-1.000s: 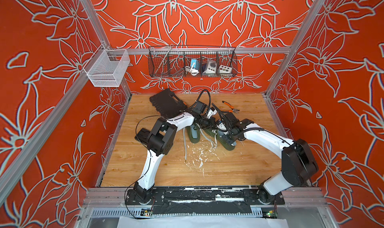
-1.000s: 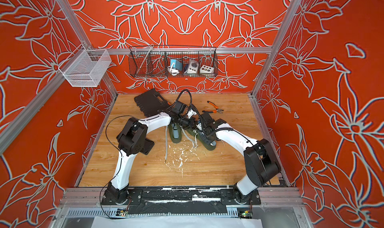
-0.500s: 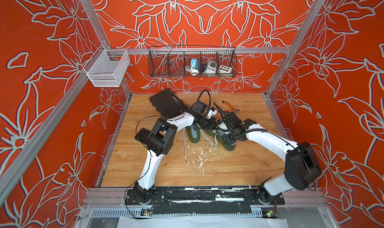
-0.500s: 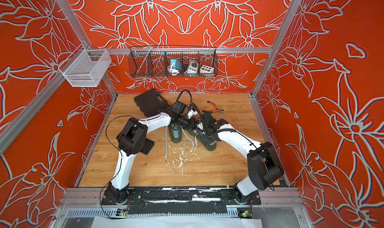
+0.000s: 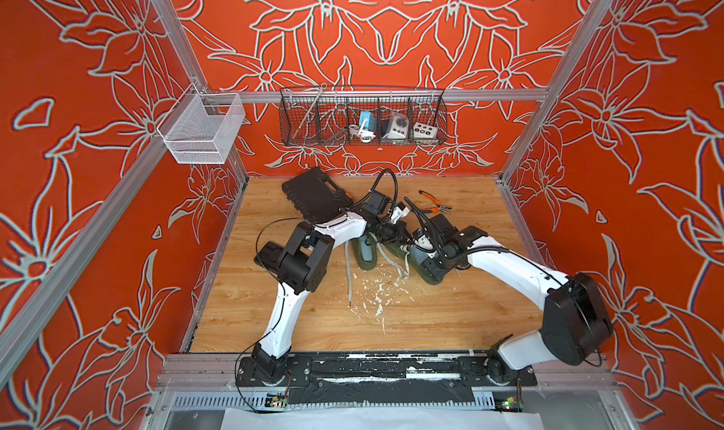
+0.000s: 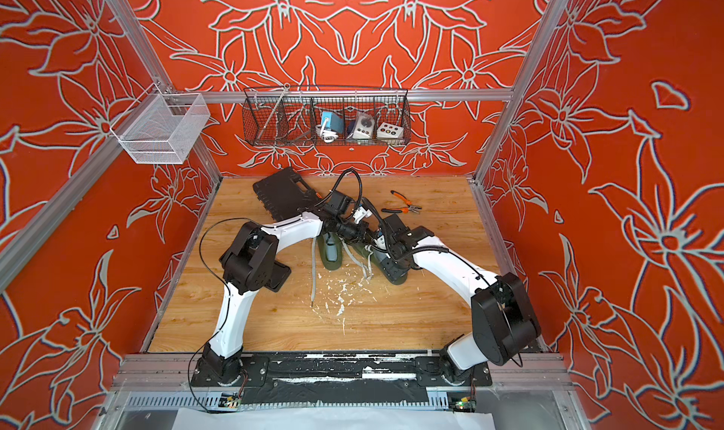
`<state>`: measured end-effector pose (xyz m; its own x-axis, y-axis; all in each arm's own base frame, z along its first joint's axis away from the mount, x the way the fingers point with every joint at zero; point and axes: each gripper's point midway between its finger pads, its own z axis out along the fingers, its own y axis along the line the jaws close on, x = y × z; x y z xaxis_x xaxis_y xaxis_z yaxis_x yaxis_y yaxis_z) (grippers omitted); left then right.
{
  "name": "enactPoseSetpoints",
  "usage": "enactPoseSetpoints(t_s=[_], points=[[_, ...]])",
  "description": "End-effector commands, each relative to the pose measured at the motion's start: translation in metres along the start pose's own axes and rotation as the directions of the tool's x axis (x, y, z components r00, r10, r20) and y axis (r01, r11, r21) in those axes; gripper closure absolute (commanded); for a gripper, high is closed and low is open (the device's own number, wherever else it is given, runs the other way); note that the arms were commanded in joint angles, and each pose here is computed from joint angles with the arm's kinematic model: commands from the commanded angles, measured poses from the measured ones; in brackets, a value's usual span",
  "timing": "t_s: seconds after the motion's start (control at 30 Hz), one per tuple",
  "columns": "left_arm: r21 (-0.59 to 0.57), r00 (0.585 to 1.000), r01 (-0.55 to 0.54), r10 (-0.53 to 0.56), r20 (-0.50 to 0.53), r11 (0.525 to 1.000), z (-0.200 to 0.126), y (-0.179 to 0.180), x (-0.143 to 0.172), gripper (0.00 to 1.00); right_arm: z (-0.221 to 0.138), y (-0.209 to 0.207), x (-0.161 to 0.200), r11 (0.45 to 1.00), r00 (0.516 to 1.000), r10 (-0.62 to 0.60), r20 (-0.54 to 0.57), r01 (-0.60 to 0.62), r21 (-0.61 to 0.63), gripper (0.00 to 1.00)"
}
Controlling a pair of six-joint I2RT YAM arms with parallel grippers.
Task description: Insert the insole into the shoe
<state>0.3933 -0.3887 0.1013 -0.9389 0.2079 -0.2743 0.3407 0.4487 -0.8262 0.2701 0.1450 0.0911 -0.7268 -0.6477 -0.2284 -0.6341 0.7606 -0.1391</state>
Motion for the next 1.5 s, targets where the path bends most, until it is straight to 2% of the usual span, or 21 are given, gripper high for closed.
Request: enactPoseSetpoints(t_s=[0.0, 0.13, 0.27, 0.5, 0.67, 0.97, 1.17, 1.23, 1.33, 1.47], points=[[0.034, 1.000, -0.027, 0.027, -0.007, 0.999, -0.008, -0.023, 0.001, 1.00, 0.004, 0.003, 0.010, 1.000, 0.999, 0.000, -0.052, -0.001, -0.018, 0.27], [0.035, 1.000, -0.028, 0.028, -0.006, 0.999, -0.008, -0.023, 0.001, 1.00, 0.006, -0.002, 0.008, 1.000, 0.998, -0.002, -0.057, 0.002, 0.005, 0.34], [0.035, 1.000, -0.027, 0.027, -0.006, 0.999, -0.008, -0.023, 0.001, 1.00, 0.005, 0.000, 0.004, 1.000, 0.999, -0.002, -0.053, 0.002, -0.009, 0.51], [0.036, 1.000, -0.023, 0.024, -0.009, 0.999, -0.008, -0.023, 0.003, 1.00, 0.009, 0.000, -0.003, 1.000, 0.999, 0.000, -0.033, 0.000, -0.011, 0.69], [0.039, 1.000, -0.021, 0.021, -0.010, 0.999, -0.007, -0.022, 0.004, 1.00, 0.013, -0.002, -0.010, 1.000, 1.000, -0.006, -0.025, 0.006, -0.004, 0.76], [0.041, 1.000, -0.016, 0.017, -0.016, 0.999, -0.006, -0.021, 0.007, 1.00, 0.022, -0.003, -0.028, 1.000, 0.998, -0.026, 0.055, 0.026, 0.004, 0.79], [0.040, 1.000, -0.016, 0.017, -0.020, 0.999, -0.005, -0.020, 0.009, 1.00, 0.032, -0.009, -0.032, 0.998, 0.997, -0.048, 0.056, 0.046, 0.044, 0.78], [0.040, 1.000, -0.015, 0.015, -0.019, 0.999, -0.006, -0.020, 0.008, 1.00, 0.033, -0.014, -0.024, 0.997, 1.000, 0.000, 0.022, -0.001, 0.072, 0.70], [0.036, 1.000, -0.017, 0.018, -0.014, 0.999, -0.006, -0.020, 0.007, 1.00, 0.036, -0.006, -0.007, 0.998, 0.999, 0.036, 0.008, -0.037, 0.048, 0.52], [0.030, 1.000, -0.013, 0.013, -0.015, 0.999, -0.006, -0.016, 0.006, 1.00, 0.021, -0.005, 0.005, 0.998, 0.999, 0.046, 0.016, -0.046, 0.048, 0.40]])
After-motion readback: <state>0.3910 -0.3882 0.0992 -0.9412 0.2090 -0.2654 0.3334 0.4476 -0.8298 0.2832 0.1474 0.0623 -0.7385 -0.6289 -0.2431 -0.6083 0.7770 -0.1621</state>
